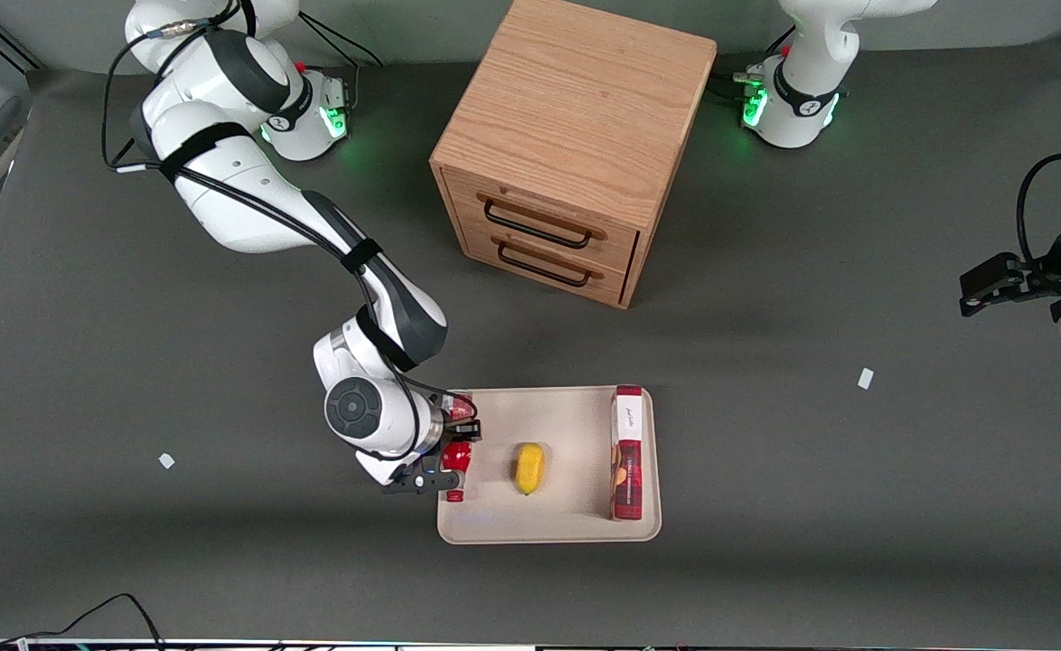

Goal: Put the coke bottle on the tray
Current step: 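Lower the bottle onto the tray beside the yellow lemon, then open the right gripper and withdraw it away from the tray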

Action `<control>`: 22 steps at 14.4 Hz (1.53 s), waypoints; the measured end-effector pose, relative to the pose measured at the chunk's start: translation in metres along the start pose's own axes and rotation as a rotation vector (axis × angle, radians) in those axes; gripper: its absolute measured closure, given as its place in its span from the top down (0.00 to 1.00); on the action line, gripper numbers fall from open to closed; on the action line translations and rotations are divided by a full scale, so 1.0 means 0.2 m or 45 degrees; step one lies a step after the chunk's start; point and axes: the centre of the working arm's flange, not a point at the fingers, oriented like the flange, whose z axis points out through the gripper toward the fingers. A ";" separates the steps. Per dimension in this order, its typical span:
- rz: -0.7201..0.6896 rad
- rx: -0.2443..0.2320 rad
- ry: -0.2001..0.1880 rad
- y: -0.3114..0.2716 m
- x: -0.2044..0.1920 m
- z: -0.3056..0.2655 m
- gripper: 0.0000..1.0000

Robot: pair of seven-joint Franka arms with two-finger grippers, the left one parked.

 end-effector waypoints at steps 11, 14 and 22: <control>0.003 -0.014 0.030 0.02 0.02 0.03 0.99; 0.003 -0.012 0.039 0.02 0.03 0.01 1.00; 0.059 -0.061 0.143 0.18 0.10 -0.77 1.00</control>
